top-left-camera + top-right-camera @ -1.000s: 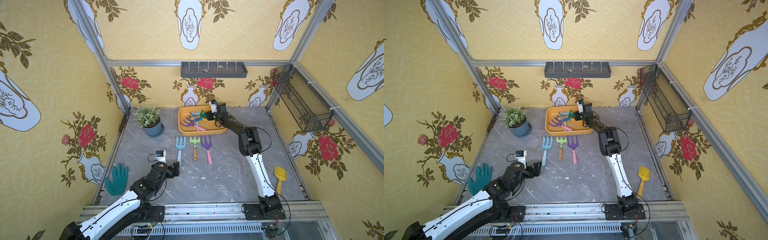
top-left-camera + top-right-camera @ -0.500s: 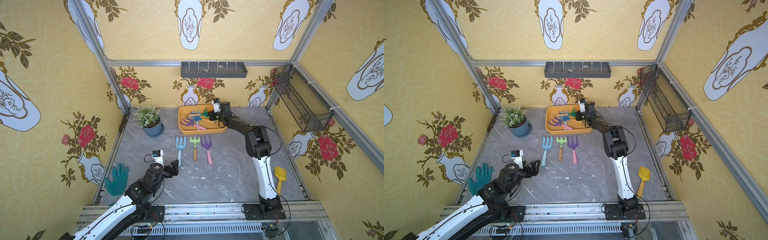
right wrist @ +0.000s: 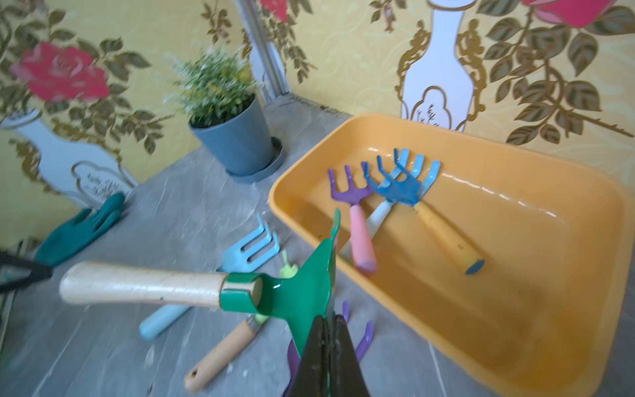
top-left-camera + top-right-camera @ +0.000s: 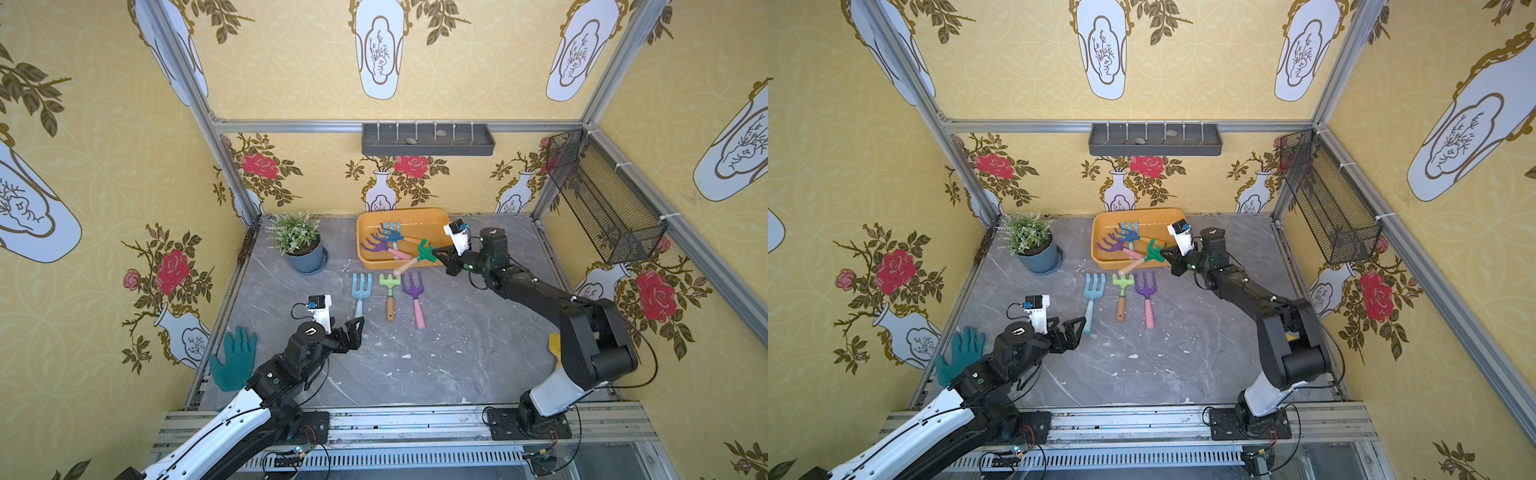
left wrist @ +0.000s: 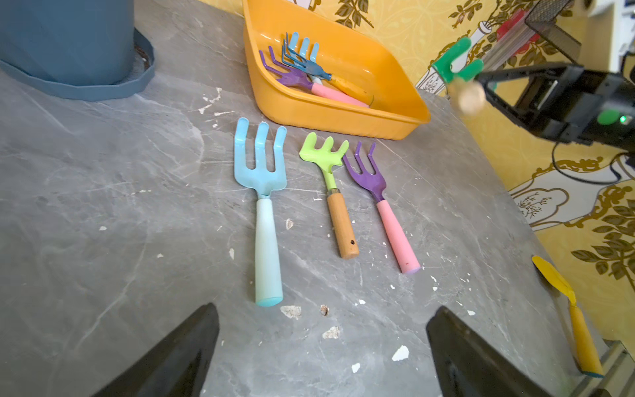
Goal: Take the hand rake out of the storage box
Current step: Pick up the rake from the storage box.
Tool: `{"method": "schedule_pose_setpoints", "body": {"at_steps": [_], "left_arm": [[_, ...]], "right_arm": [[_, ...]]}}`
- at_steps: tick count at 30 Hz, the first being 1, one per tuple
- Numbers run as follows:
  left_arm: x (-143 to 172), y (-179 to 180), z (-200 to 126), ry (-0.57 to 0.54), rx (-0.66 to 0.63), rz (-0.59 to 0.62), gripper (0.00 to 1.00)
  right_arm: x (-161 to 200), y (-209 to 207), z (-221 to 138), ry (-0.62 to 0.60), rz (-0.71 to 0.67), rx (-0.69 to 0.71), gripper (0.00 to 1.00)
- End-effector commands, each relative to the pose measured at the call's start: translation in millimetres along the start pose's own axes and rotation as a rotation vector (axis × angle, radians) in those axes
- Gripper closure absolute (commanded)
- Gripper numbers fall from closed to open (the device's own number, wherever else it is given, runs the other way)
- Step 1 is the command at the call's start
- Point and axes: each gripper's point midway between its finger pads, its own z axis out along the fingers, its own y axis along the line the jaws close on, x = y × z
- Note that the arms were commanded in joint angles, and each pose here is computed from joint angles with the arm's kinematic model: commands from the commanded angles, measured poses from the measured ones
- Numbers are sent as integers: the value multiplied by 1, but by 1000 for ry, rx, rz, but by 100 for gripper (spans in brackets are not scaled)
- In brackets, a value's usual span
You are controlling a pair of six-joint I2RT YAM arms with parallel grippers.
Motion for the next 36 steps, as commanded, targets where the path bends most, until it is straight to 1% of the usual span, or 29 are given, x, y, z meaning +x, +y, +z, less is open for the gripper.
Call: {"method": "schedule_pose_setpoints", "body": {"at_steps": [1,4,7,10,11,12,14,16,18,21,23,24,26,28,33,35,36], "left_arm": [[0,-31,8,38,136,2,0],[9,-57,15,85,178,75,0],[19,-85,20,128,209,179,0],[33,-97,34,194,205,243,6],[38,-99,39,215,197,259,9],[41,-101,43,231,188,271,14],[47,-102,50,242,161,293,22],[51,-104,55,257,150,306,27],[56,-108,62,274,141,320,34],[62,-113,72,297,116,344,41],[67,-112,78,314,88,354,43],[70,-110,81,325,74,357,46],[73,-109,85,332,65,348,51],[76,-112,87,345,75,343,54],[78,-115,95,356,62,337,73],[80,-118,97,359,68,333,75],[79,-120,97,355,70,331,78]], "right_arm": [[40,35,-16,85,-162,-115,100],[63,55,-14,162,-192,-167,100],[77,72,-1,226,-247,-186,100],[83,88,7,251,-309,-228,100],[83,92,8,251,-318,-230,100],[82,94,8,248,-319,-239,100],[81,98,7,235,-311,-253,100],[80,97,7,236,-295,-250,100],[80,97,6,243,-281,-248,100],[76,97,5,235,-273,-243,100],[76,98,4,228,-276,-244,100],[76,98,3,224,-275,-241,100],[75,99,2,215,-275,-246,100],[74,99,1,209,-271,-244,100],[72,104,-5,185,-273,-258,100],[72,106,-8,173,-268,-260,100],[72,105,-10,167,-265,-254,100]]}}
